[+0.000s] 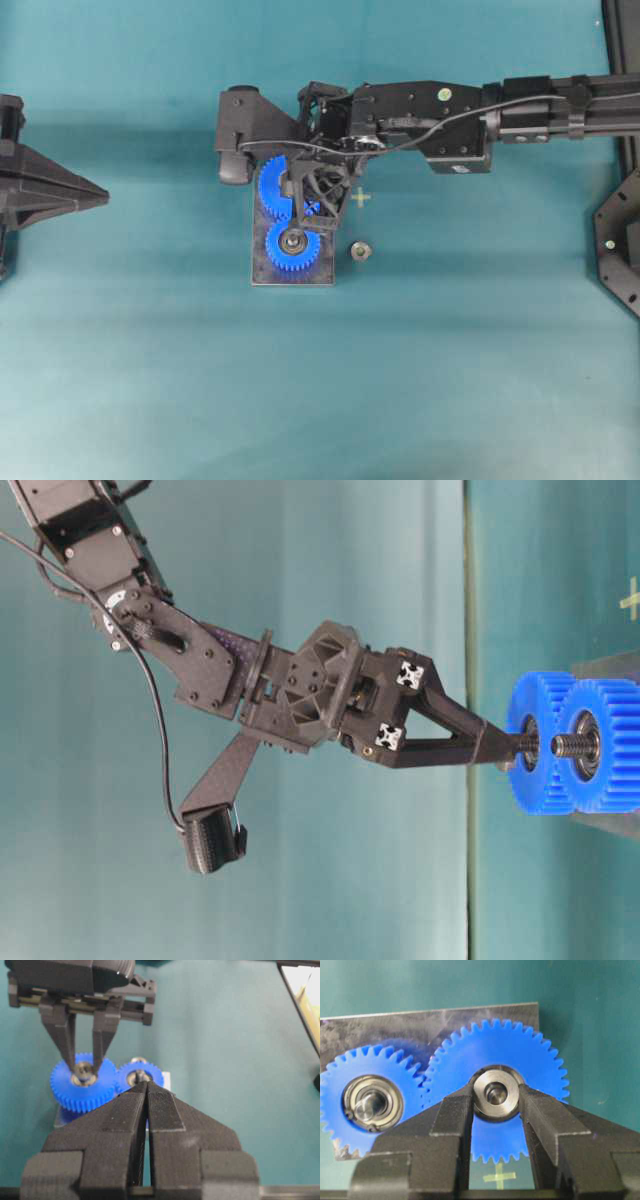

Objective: Insert the washer onto the shaft.
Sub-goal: 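Lower the washer onto the upper shaft and open the right gripper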

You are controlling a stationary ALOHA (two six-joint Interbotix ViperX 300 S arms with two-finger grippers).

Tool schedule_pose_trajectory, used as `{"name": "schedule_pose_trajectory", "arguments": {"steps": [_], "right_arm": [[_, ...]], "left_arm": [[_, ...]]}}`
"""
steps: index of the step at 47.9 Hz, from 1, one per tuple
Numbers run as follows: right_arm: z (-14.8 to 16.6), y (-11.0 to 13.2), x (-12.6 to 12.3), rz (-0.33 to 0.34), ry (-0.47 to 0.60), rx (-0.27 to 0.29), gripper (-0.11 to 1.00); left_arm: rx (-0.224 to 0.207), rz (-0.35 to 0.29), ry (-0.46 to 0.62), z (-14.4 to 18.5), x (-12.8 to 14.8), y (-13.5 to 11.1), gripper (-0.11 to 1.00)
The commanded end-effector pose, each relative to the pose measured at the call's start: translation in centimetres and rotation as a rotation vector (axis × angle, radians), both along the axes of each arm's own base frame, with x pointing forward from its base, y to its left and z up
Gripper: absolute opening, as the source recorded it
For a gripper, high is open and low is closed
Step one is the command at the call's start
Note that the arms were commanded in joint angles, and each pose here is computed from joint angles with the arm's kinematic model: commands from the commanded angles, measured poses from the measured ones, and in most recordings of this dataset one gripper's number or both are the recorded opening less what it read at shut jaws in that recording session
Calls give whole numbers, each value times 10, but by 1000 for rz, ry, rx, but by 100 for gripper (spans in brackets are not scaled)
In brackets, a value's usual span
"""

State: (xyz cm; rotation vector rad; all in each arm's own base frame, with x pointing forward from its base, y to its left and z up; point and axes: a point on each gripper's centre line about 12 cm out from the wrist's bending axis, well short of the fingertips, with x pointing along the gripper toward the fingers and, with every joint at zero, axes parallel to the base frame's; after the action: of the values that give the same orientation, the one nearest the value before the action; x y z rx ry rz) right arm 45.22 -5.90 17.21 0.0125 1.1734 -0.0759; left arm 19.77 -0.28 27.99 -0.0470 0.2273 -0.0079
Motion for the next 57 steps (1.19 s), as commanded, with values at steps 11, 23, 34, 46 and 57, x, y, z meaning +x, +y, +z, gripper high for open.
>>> {"name": "schedule_pose_trajectory", "arguments": {"steps": [11, 23, 34, 46, 57], "right_arm": [[15, -2, 0, 13, -16, -22, 33], [18, -3, -2, 14, -9, -26, 33], [16, -4, -1, 12, -10, -27, 33], [16, -6, -1, -3, -11, -19, 33], [14, -9, -3, -14, 6, -12, 40]], "left_arm": [[0, -1, -15, 4, 1, 0, 1], [-2, -1, -15, 4, 1, 0, 1], [-3, -1, -15, 4, 1, 0, 1], [-5, 0, -15, 4, 1, 0, 1], [-5, 0, -15, 4, 1, 0, 1]]}}
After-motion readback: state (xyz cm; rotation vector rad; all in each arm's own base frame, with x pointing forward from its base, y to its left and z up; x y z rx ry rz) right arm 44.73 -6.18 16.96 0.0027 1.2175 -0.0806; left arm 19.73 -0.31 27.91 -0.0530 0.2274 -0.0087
